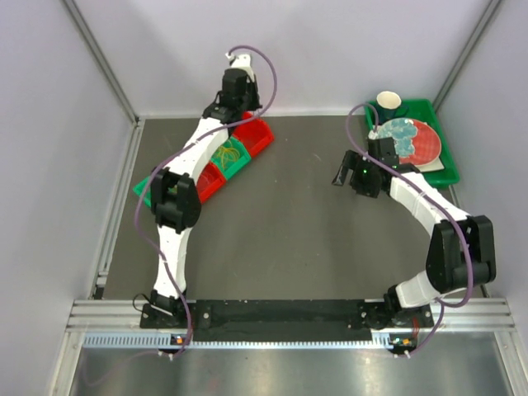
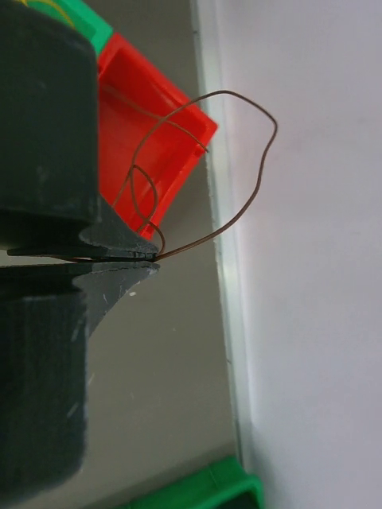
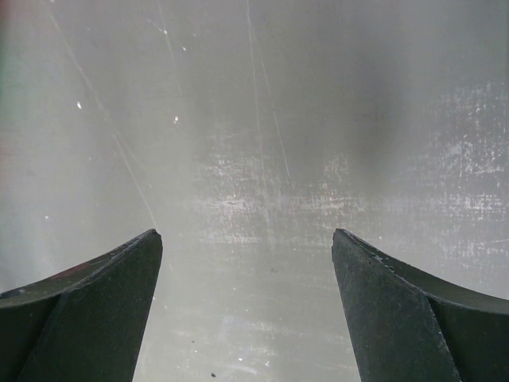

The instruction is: Untangle the cables

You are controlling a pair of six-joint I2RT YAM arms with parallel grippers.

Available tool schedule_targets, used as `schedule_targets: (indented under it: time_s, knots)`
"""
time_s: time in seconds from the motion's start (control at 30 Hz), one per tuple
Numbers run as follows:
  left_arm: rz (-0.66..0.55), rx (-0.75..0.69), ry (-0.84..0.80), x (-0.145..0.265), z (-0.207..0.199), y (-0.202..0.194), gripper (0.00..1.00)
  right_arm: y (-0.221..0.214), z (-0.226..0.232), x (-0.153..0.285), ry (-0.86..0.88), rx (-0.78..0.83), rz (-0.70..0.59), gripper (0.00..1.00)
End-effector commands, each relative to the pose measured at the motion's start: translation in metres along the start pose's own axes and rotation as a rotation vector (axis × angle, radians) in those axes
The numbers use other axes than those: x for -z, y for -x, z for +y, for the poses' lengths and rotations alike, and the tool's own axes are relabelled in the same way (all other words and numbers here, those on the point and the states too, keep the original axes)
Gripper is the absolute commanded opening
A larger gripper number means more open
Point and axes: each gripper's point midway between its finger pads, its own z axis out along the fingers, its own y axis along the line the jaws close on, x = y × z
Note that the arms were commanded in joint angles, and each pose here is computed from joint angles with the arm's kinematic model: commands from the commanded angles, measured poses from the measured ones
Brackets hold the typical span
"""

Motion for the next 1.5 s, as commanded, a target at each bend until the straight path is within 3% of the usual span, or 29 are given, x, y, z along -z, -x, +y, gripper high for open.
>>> schedule_targets:
  time_s: [0.0, 0.47, 1.03, 1.27, 1.43, 1.47]
  knots:
    - [0.003, 0.027, 0.013, -0.035, 0.017, -0.025, 0.0, 0.019, 0.016, 0.004, 0.027, 0.018, -0.05, 0.87]
    - [0.209, 0.136, 0.09, -0.082, 0.068, -0.129, 0.0, 0.016, 0.014, 0.001, 0.019, 0.021, -0.037, 0.86]
    - [0.457, 0.139, 0.11, 0.02, 0.083, -0.22, 0.0, 0.01, 0.03, -0.002, 0.045, 0.033, -0.03, 0.86]
    - [0.485, 0.121, 0.094, 0.075, 0.074, -0.213, 0.0, 0.009, 0.035, 0.0, 0.06, 0.039, -0.032, 0.86]
    - [0.454, 0.104, 0.105, 0.084, 0.072, -0.197, 0.0, 0.008, 0.039, 0.002, 0.066, 0.045, -0.034, 0.86]
    - [0.454, 0.096, 0.135, 0.083, 0.077, -0.196, 0.1, 0.008, 0.04, 0.002, 0.067, 0.046, -0.033, 0.86]
